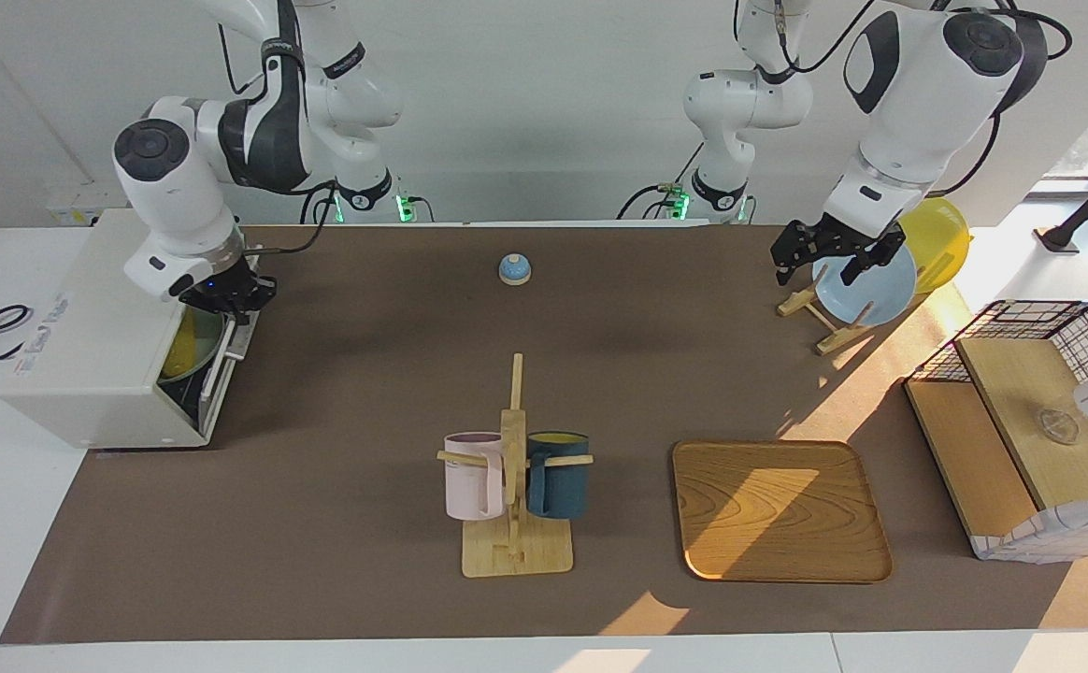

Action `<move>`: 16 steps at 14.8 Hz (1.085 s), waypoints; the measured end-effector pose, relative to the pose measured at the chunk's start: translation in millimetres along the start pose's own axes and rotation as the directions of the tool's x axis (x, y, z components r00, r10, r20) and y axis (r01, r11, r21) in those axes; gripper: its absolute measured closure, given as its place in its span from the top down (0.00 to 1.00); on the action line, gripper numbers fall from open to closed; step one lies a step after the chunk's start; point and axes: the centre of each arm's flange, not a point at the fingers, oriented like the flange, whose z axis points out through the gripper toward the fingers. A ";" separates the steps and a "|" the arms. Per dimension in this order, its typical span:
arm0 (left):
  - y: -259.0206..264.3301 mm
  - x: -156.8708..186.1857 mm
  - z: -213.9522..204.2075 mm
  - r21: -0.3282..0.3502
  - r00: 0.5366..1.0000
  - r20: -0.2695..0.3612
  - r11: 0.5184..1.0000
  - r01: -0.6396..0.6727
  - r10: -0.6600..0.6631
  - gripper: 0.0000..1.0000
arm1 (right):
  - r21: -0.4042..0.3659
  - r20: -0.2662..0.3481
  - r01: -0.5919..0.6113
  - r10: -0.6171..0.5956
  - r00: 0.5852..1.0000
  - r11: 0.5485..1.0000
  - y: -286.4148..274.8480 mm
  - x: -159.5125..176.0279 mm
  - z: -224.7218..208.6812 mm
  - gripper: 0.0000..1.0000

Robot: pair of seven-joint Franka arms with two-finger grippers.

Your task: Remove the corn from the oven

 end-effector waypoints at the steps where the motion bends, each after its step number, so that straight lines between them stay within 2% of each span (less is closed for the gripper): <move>1: 0.0 0.0 0.0 0.000 1.000 0.000 1.000 0.000 0.000 1.00 | 0.021 -0.016 -0.005 0.005 1.000 1.000 -12.6 2.4 14.2 0.01; 4: 0.0 0.0 0.0 0.000 1.000 0.000 1.000 0.000 0.000 1.00 | 0.064 -0.070 -0.012 0.017 0.997 0.998 -41.8 5.8 65.5 0.01; 7: 0.0 0.0 0.0 0.000 1.000 0.000 1.000 0.000 0.000 1.00 | 0.073 -0.069 -0.029 0.034 0.997 0.997 -51.1 10.6 95.6 0.01; 13: 0.0 0.0 0.0 0.000 1.000 0.000 1.000 0.000 0.000 1.00 | 0.089 -0.050 -0.061 0.065 0.997 0.994 -52.8 14.2 113.1 0.01; 16: 0.0 0.0 0.0 0.000 1.000 0.000 1.000 0.000 0.000 1.00 | 0.141 -0.048 -0.107 0.115 0.992 0.984 -63.0 16.9 110.0 0.01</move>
